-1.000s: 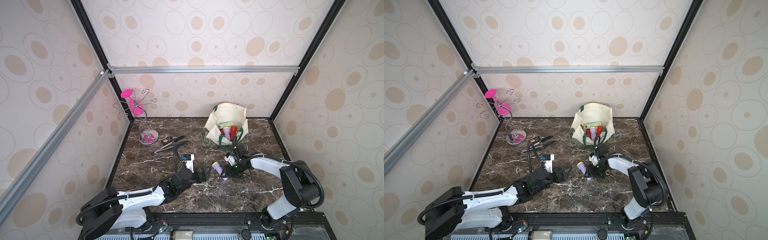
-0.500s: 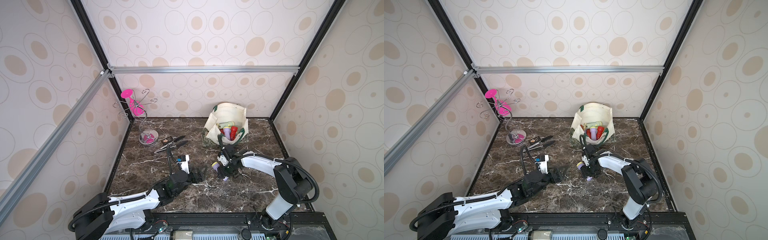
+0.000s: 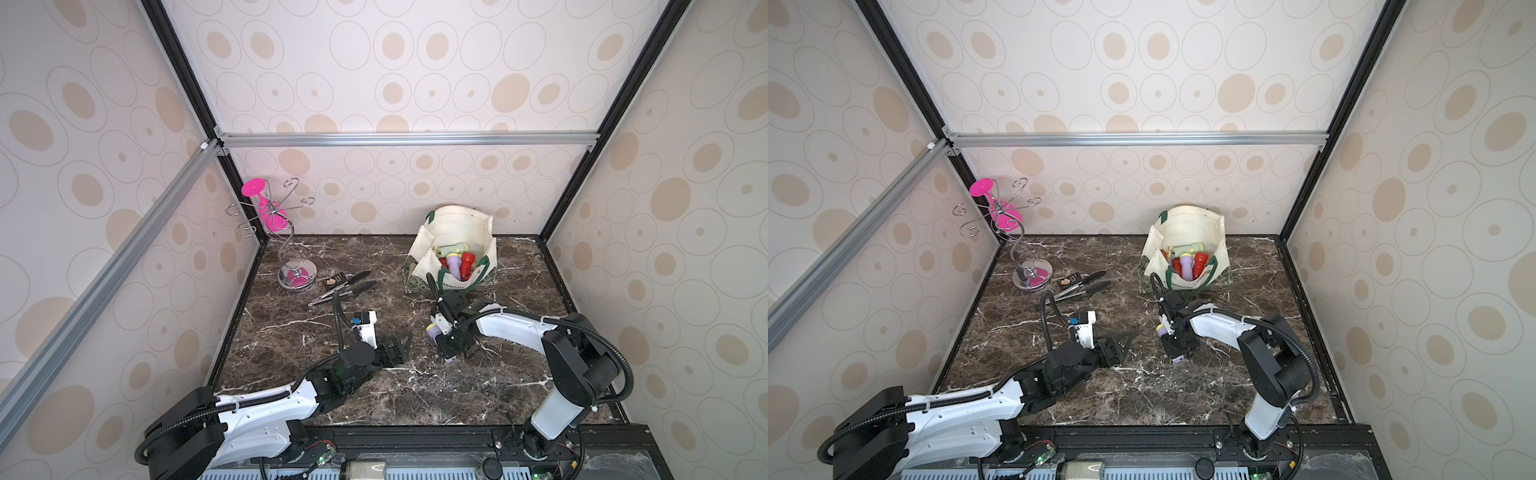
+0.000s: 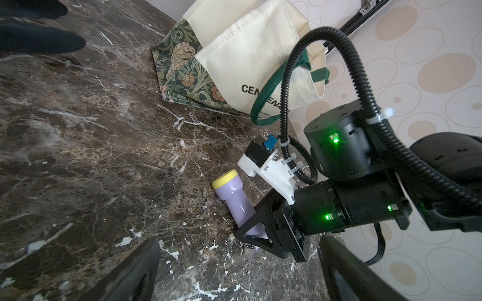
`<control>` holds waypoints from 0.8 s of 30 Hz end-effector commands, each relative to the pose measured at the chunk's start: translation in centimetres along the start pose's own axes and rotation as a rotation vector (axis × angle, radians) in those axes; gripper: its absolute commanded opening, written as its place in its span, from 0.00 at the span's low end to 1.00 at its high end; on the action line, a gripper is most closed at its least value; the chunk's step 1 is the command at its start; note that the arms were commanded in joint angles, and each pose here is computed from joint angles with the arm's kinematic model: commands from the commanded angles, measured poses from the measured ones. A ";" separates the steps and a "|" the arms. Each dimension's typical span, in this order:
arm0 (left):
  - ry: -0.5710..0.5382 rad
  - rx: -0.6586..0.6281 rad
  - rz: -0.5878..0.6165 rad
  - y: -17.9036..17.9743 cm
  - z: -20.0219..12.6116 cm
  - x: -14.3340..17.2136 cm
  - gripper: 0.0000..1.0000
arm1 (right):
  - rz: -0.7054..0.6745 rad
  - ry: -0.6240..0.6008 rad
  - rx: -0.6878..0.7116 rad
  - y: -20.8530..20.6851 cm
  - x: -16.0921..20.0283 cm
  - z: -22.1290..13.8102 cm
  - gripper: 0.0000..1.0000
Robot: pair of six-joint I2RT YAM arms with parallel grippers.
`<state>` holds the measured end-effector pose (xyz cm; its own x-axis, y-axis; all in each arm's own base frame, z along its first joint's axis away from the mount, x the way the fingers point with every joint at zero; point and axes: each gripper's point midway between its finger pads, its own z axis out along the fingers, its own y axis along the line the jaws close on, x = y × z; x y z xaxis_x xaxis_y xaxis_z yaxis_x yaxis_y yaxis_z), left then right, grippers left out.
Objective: Put the flashlights into the tote bags
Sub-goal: Pick up the flashlight from the center of the board.
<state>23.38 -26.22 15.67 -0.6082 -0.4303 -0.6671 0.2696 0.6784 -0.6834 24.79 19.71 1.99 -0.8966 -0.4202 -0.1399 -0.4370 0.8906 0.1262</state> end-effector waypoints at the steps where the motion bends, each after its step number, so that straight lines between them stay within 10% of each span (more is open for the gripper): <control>1: -0.026 -0.006 -0.010 0.0 0.1 -0.7 0.94 | -0.021 0.027 0.000 0.2 1.3 -0.7 0.24; 5: -0.033 -0.002 -0.015 0.0 0.2 -0.8 0.94 | -0.049 -0.001 -0.026 1.2 1.0 -2.5 0.00; 24: -0.052 0.152 0.151 -5.8 0.2 -3.5 0.97 | 0.009 -0.369 -0.068 2.8 -2.9 -20.3 0.00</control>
<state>23.66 -27.39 18.04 -0.5694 -0.3679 -0.7351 0.3716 0.6825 -0.6294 24.10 20.73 21.16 -0.8098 -0.3431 -0.4760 -0.4805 0.8534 0.2023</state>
